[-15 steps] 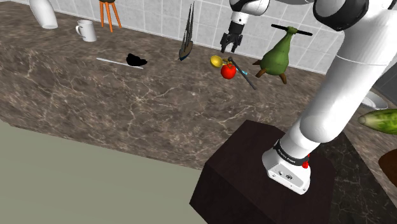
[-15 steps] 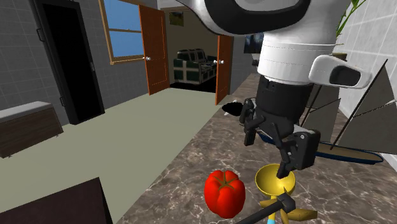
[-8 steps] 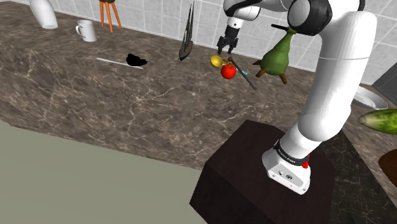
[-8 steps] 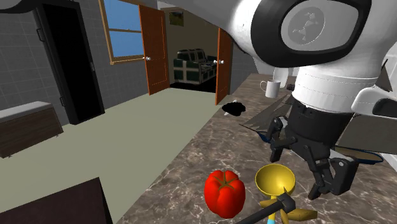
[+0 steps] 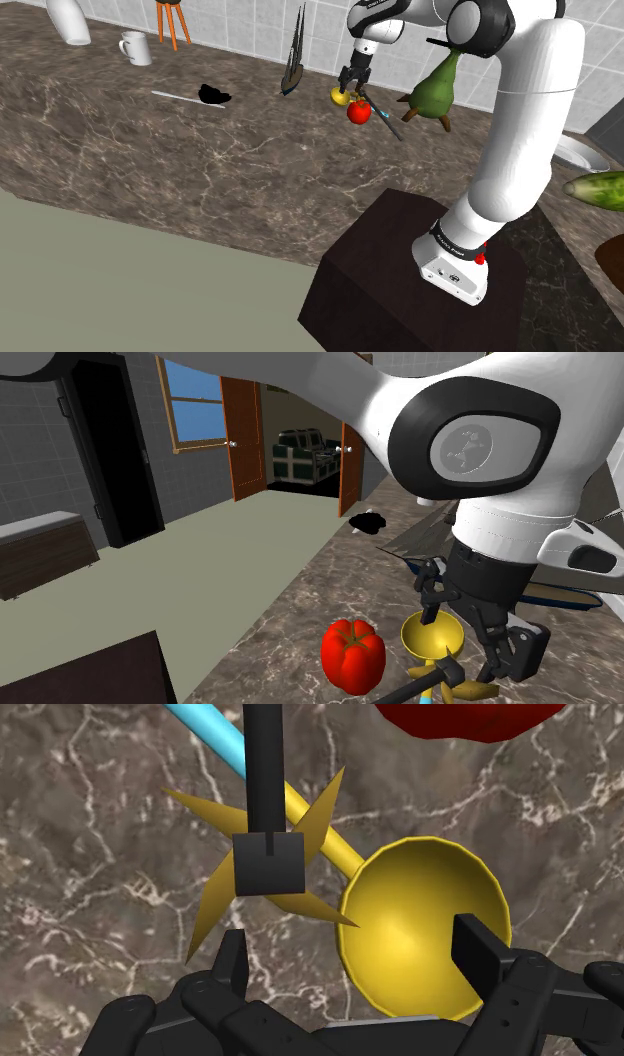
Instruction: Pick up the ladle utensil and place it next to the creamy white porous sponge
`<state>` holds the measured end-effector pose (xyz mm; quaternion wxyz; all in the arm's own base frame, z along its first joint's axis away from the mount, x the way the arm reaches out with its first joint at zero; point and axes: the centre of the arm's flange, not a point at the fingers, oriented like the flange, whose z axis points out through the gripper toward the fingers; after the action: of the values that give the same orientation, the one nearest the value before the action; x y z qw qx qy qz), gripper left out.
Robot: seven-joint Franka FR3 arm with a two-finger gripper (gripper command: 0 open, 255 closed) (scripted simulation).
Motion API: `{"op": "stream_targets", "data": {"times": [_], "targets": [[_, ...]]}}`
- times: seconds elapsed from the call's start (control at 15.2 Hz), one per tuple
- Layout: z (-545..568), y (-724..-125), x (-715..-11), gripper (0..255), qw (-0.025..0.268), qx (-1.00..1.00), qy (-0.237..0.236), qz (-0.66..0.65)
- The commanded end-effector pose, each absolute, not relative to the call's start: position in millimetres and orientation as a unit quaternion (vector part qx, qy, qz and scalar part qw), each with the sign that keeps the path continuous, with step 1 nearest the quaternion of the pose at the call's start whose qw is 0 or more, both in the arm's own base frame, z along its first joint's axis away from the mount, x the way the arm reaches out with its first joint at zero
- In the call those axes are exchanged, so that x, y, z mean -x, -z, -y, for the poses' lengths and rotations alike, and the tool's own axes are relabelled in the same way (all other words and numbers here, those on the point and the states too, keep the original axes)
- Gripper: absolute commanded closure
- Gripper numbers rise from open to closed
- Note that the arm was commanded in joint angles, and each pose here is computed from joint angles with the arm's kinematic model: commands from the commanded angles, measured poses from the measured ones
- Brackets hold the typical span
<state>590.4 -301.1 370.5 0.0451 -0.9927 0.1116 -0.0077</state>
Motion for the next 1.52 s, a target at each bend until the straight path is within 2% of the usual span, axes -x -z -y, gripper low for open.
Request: {"op": "stream_targets", "data": {"times": [0.0,0.26,0.33,0.92,1.45], "targets": [[301.3,-369.5,-590.5,0,0.045,0.993,0.008,-0.112],[301.3,-369.6,-590.4,0,0.045,0.993,0.008,-0.112],[301.3,-369.6,-590.4,255,0.045,0.993,0.008,-0.112],[301.3,-369.5,-590.5,255,0.045,0.993,0.008,-0.112],[301.3,-411.7,-590.5,255,0.045,0.993,0.008,-0.112]]}}
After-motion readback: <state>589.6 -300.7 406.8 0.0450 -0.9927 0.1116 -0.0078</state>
